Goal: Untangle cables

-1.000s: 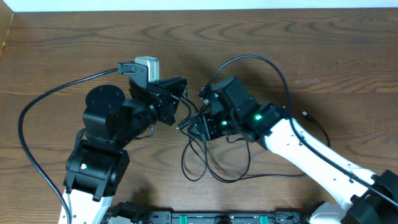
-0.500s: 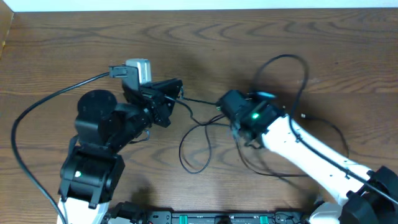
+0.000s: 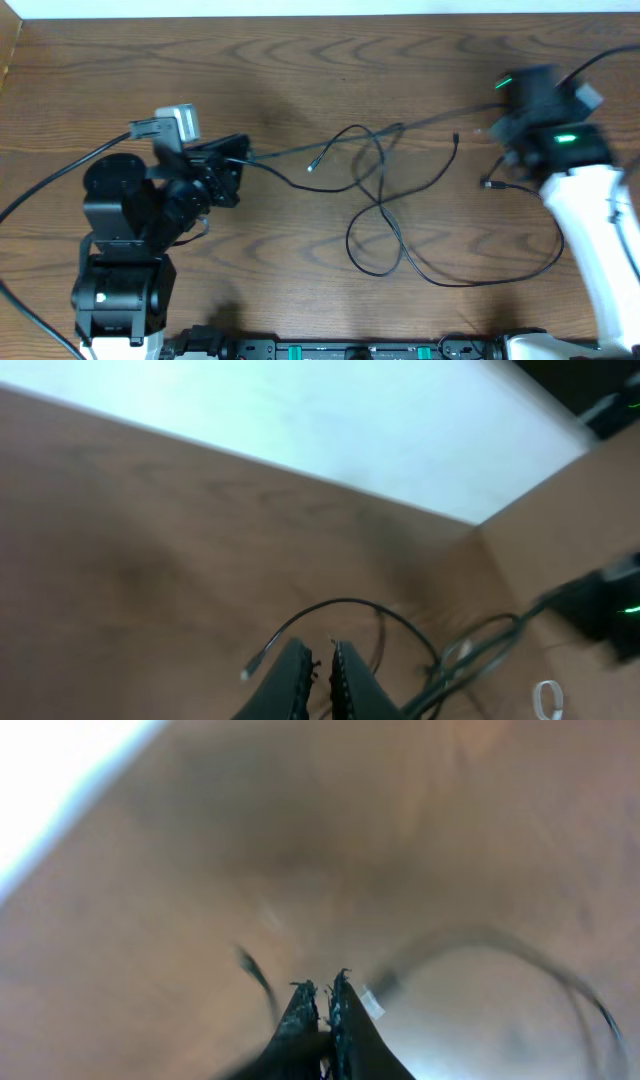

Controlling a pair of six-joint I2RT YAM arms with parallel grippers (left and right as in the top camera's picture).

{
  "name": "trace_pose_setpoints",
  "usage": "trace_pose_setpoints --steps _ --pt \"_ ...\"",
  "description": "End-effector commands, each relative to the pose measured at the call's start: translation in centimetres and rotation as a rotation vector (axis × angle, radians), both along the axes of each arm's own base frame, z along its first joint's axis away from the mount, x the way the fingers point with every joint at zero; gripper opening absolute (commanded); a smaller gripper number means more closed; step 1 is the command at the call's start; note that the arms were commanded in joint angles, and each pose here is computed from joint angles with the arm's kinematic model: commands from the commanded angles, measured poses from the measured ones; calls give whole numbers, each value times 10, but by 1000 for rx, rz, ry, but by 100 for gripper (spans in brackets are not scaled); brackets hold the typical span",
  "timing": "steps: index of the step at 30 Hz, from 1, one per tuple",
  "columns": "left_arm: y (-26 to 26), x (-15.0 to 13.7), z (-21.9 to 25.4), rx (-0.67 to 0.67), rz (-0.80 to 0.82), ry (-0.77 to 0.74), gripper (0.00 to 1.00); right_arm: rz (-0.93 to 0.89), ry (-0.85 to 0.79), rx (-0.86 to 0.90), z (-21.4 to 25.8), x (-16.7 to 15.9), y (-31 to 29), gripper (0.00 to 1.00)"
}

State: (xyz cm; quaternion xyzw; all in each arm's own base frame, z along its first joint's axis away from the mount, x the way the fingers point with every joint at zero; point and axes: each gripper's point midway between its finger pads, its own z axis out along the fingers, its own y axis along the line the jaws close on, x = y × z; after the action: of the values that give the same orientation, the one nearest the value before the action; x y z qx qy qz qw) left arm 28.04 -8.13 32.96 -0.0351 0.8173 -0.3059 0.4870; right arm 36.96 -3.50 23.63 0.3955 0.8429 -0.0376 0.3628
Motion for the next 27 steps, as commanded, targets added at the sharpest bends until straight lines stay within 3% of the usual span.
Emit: trace_pose_setpoints --steps 1,9,12,15,18,20,23,27 --pt "34 2 -6 118 149 7 7 130 -145 -120 80 19 -33 1" --pt "84 -4 -38 268 400 144 8 1 -355 -378 192 13 -109 1" --pt "89 -4 -39 280 424 148 8 -27 -322 -461 196 9 -131 1" --pt "76 -3 -36 242 359 134 8 17 -274 -426 180 12 -127 1" --pt "53 1 -23 175 241 77 8 248 -267 -262 156 25 -84 9" --pt "35 7 -1 122 149 -21 8 499 -275 -32 137 26 -27 15" --pt "11 10 40 66 15 -197 8 764 -275 243 126 13 41 25" --pt "-12 3 84 23 -125 -389 8 987 -207 466 116 -17 105 30"
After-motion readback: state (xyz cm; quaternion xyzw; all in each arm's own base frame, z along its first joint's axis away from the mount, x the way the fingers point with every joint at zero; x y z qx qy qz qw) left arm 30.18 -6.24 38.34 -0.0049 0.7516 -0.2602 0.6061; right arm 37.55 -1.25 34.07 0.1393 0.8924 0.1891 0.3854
